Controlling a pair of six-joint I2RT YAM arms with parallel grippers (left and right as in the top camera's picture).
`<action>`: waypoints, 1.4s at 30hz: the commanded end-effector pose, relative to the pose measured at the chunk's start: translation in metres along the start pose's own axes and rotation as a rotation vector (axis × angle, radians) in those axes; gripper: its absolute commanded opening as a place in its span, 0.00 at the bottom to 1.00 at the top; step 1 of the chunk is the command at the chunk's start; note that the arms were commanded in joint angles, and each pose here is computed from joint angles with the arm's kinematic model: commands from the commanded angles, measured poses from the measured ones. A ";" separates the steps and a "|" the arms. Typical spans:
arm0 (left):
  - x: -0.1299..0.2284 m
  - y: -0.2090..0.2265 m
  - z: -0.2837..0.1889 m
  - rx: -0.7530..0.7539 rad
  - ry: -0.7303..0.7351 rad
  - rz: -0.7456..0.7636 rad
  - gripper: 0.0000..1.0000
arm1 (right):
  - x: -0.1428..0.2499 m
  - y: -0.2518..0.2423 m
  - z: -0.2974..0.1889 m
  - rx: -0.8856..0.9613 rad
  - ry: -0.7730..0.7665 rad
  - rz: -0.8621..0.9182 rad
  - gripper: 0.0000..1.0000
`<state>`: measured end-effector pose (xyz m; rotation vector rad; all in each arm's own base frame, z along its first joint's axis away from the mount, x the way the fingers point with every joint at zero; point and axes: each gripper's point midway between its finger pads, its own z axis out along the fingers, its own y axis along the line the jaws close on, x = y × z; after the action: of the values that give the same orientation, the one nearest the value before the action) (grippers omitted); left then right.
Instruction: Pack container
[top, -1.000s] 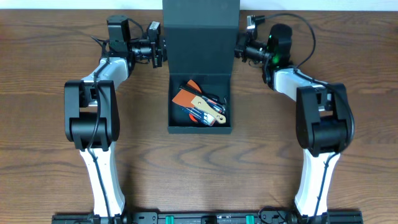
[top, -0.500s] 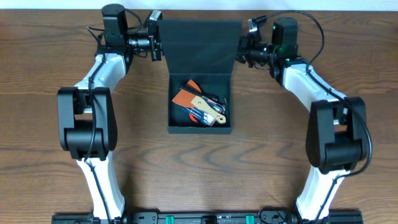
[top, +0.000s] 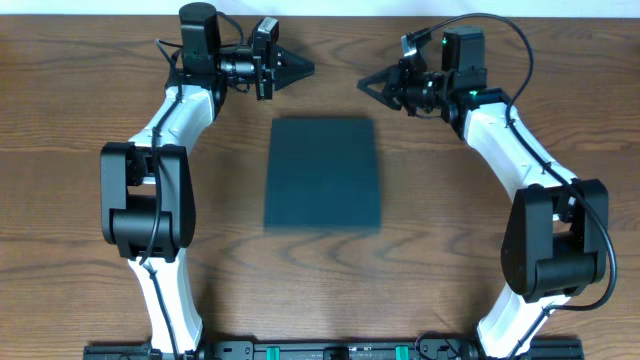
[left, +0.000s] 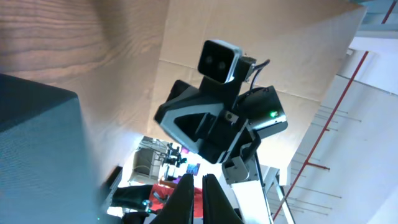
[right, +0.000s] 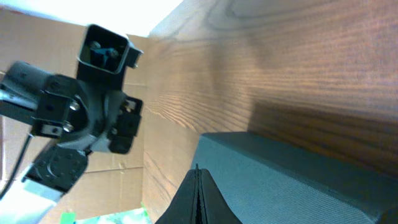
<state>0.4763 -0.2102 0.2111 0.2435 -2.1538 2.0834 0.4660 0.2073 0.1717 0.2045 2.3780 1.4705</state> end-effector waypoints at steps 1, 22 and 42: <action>0.011 -0.038 -0.005 0.015 0.007 0.059 0.05 | 0.004 0.027 -0.006 0.011 -0.025 -0.090 0.01; -0.026 0.085 -0.076 -0.746 -0.557 0.068 0.05 | 0.016 0.052 -0.030 0.100 -0.079 -0.156 0.01; 0.114 0.019 -0.169 -1.324 -0.722 0.123 0.06 | 0.124 -0.004 0.004 0.623 0.110 -0.244 0.01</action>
<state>0.3659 -0.0656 0.2112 0.7083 -3.3481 0.3727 0.3507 0.2512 0.1337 0.0208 2.8106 0.7841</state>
